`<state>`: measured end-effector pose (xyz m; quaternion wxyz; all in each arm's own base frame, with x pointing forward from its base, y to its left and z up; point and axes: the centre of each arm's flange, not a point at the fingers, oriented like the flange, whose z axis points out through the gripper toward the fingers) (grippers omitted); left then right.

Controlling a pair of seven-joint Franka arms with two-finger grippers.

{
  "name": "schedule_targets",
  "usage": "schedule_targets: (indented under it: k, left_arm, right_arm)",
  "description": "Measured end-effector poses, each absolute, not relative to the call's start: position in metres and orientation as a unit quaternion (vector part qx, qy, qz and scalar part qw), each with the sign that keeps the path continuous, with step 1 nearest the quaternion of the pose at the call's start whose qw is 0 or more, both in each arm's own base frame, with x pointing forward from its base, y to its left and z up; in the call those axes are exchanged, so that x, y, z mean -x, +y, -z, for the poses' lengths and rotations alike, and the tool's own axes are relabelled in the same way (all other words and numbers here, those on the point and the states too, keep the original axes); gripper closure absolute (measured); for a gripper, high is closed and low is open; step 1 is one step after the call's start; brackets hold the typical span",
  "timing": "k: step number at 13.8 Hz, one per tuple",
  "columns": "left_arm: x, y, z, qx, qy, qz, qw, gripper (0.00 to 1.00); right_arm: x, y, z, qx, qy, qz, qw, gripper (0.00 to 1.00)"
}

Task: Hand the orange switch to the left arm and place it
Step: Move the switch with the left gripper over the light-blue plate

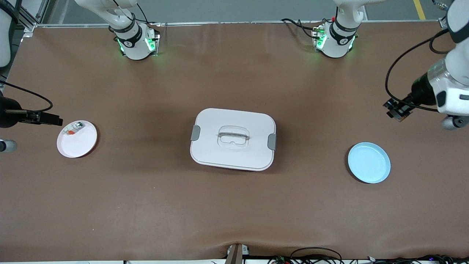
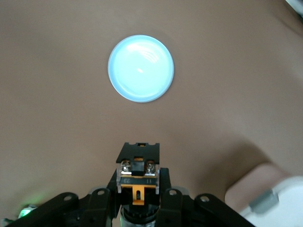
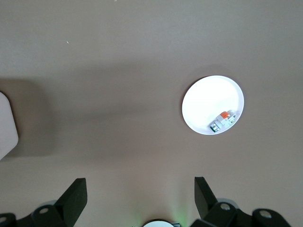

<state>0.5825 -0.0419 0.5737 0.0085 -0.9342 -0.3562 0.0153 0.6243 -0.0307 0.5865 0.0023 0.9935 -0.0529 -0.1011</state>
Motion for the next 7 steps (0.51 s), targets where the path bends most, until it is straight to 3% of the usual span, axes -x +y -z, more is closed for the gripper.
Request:
schedule_targets:
  k: [7]
  left_arm:
    - [-0.584,0.034,-0.474,0.861,-0.509,0.005,-0.002,0.66]
  right_arm:
    - [-0.607,-0.028,-0.625,-0.994,-0.088,0.063,0.001,0.0]
